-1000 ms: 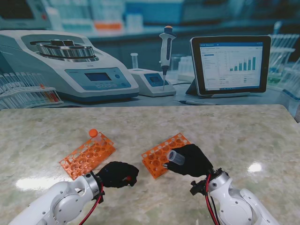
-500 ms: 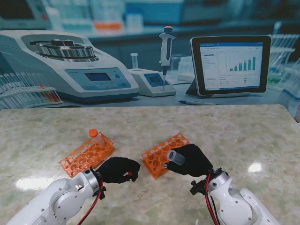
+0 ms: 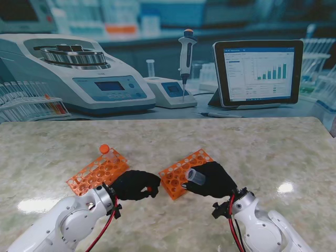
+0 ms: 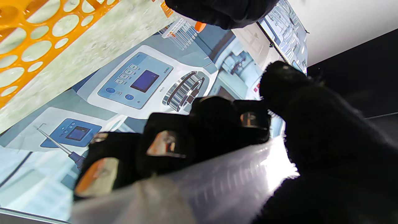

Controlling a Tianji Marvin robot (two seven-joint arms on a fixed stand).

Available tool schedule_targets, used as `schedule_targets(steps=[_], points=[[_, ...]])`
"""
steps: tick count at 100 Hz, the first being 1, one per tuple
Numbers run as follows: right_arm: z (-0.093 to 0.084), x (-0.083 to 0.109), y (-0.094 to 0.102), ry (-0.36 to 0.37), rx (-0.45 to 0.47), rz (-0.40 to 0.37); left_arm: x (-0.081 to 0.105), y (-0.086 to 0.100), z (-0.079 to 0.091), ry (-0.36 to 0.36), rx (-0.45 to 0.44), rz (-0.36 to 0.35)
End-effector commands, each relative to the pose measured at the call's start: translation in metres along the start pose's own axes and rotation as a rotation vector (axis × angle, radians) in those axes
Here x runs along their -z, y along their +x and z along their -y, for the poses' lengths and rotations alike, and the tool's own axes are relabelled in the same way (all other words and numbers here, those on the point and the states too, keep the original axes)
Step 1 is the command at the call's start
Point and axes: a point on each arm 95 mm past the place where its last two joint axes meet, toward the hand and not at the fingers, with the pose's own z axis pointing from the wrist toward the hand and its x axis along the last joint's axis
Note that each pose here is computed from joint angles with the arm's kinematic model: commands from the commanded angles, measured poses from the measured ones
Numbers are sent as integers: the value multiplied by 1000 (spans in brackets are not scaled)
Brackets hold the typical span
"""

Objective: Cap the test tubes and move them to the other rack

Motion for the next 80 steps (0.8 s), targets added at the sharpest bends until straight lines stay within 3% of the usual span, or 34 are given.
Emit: schedule_targets(steps=[1,80], points=[[3,1,-1,7,-9,8,-3,5,6,19,0,-14],[5,-1,-1,30,-19,10,-12,19,36,137,27,-63]])
